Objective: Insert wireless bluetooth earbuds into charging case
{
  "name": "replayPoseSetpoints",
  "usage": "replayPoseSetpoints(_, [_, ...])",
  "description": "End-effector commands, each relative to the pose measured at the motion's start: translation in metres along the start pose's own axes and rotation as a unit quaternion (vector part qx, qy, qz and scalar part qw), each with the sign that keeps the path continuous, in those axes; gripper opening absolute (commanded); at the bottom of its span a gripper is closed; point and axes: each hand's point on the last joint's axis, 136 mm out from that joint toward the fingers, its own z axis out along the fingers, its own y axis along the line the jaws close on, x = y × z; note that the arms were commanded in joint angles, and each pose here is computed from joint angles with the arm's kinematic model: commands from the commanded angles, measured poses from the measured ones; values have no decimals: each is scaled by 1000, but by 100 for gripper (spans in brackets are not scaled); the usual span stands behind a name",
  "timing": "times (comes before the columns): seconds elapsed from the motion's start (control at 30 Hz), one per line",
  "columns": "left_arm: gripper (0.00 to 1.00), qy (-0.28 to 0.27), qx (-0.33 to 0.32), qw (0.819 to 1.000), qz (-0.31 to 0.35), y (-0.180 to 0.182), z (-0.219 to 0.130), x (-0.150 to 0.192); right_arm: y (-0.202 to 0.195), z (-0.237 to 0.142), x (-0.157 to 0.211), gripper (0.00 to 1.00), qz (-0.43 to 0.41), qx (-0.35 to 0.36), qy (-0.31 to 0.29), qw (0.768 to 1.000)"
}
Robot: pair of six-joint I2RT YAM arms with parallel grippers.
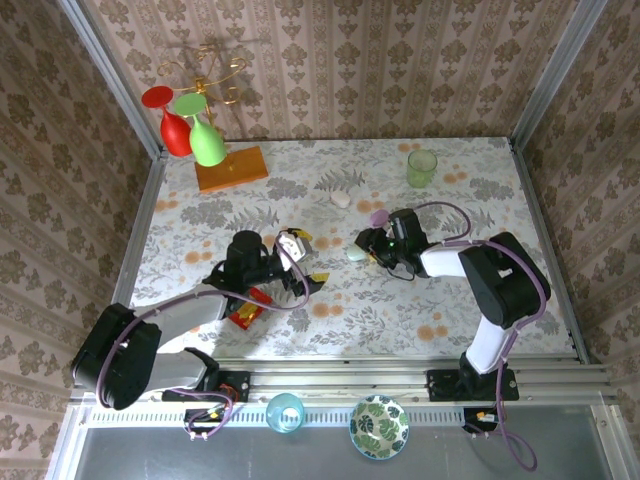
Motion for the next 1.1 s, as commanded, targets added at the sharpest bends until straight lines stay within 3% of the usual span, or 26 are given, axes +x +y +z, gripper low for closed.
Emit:
replayPoseSetpoints(0.0, [100,-5,-16,1000,-1,8,1,-5,-18,-16,-10,64,-27,62,-34,997])
replayPoseSetpoints(0.17, [100,-3,-109,993,-36,47,-13,-2,-18,-46,-29,85,-90,111,-80,986])
replayPoseSetpoints(0.33, [100,-5,-244,967,-71,96,-49,5,-9,-96,-58,97,-192,170,-153,954])
replayPoseSetpoints(0.57, [100,28,-421,905,-62,147,-117,22,4,-185,-109,100,-319,266,-290,862])
replayPoseSetpoints(0.7, [100,52,-505,860,-60,169,-154,45,-14,-206,-130,100,-361,296,-331,820])
replayPoseSetpoints(0.8, [100,74,-536,838,-74,179,-170,70,-40,-204,-141,100,-361,296,-345,814])
replayPoseSetpoints(0.97, [100,90,-573,809,-90,193,-187,106,-66,-180,-146,100,-351,253,-354,829])
replayPoseSetpoints(1.0, [100,87,-577,806,-94,196,-189,107,-70,-176,-146,100,-349,247,-354,832])
replayPoseSetpoints(1.07, [100,70,-561,818,-106,200,-186,107,-72,-171,-148,100,-344,239,-363,832])
